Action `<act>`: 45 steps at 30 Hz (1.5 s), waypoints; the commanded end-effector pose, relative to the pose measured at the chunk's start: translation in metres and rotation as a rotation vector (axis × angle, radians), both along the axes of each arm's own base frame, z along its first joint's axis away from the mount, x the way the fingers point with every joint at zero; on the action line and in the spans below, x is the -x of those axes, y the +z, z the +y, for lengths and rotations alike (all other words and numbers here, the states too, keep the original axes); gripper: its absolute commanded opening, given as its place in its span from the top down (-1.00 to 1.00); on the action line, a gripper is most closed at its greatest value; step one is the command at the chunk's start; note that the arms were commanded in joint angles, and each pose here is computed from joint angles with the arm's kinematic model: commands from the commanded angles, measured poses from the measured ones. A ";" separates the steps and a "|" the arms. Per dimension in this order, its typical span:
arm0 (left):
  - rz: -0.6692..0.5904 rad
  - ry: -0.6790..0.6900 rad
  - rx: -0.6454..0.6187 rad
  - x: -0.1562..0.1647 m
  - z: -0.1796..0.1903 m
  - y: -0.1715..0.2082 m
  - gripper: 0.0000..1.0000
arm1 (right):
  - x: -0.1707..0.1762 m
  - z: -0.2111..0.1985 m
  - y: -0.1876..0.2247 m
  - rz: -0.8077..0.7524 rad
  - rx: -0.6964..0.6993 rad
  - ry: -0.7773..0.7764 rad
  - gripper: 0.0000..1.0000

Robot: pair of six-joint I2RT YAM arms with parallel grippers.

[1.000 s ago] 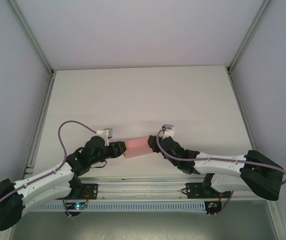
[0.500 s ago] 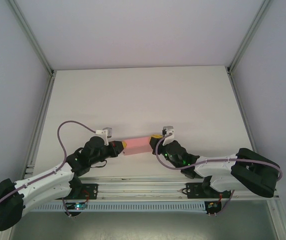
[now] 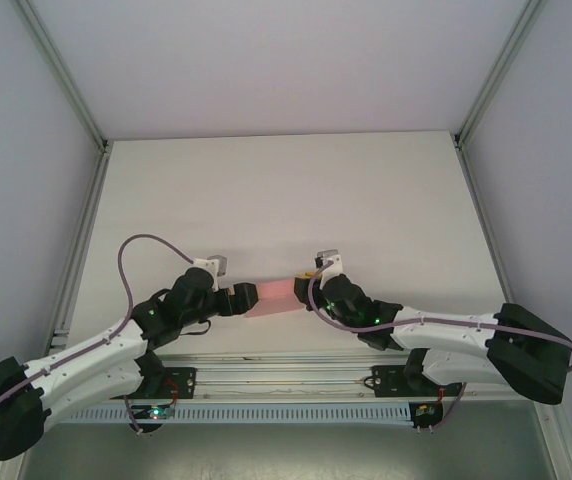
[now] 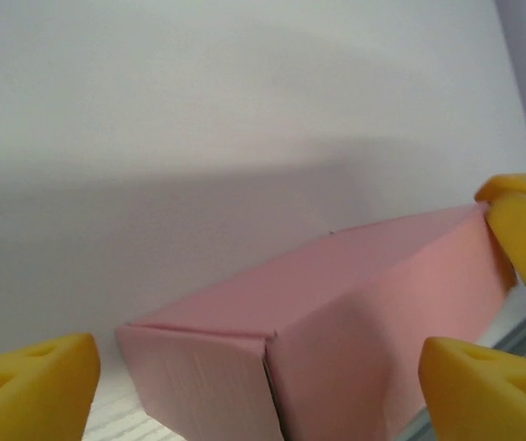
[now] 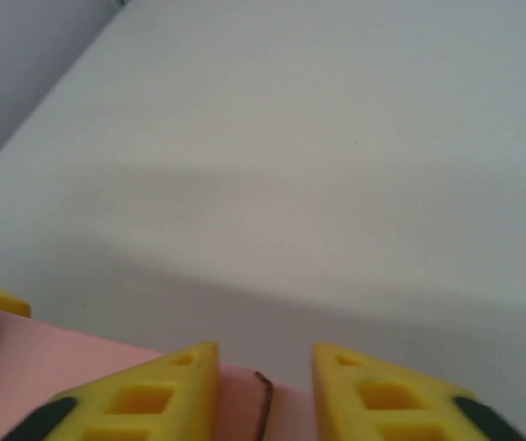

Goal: Assemble paper box

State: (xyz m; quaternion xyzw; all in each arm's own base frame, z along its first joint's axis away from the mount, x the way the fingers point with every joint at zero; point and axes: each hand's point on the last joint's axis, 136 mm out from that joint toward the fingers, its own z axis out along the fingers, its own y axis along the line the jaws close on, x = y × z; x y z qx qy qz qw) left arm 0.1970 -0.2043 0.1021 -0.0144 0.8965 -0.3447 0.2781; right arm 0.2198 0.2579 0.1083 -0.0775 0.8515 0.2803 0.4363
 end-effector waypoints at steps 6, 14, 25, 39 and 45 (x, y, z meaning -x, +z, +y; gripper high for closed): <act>-0.069 0.050 -0.136 -0.016 0.017 0.034 -1.00 | -0.007 -0.019 0.028 -0.013 0.056 -0.036 -0.20; -0.096 0.332 -0.467 -0.030 0.095 0.056 -1.00 | 0.043 0.038 0.083 -0.286 0.169 0.696 -0.97; -0.083 0.343 -0.503 -0.035 0.103 0.048 -1.00 | 0.060 0.052 0.044 -0.425 0.639 1.248 -0.97; -0.094 0.347 -0.497 -0.031 0.109 0.047 -1.00 | 0.010 0.055 -0.025 -0.125 1.067 1.183 0.09; -0.123 0.361 -0.485 -0.029 0.113 0.054 -1.00 | -0.023 0.052 0.010 -0.289 1.123 0.932 0.41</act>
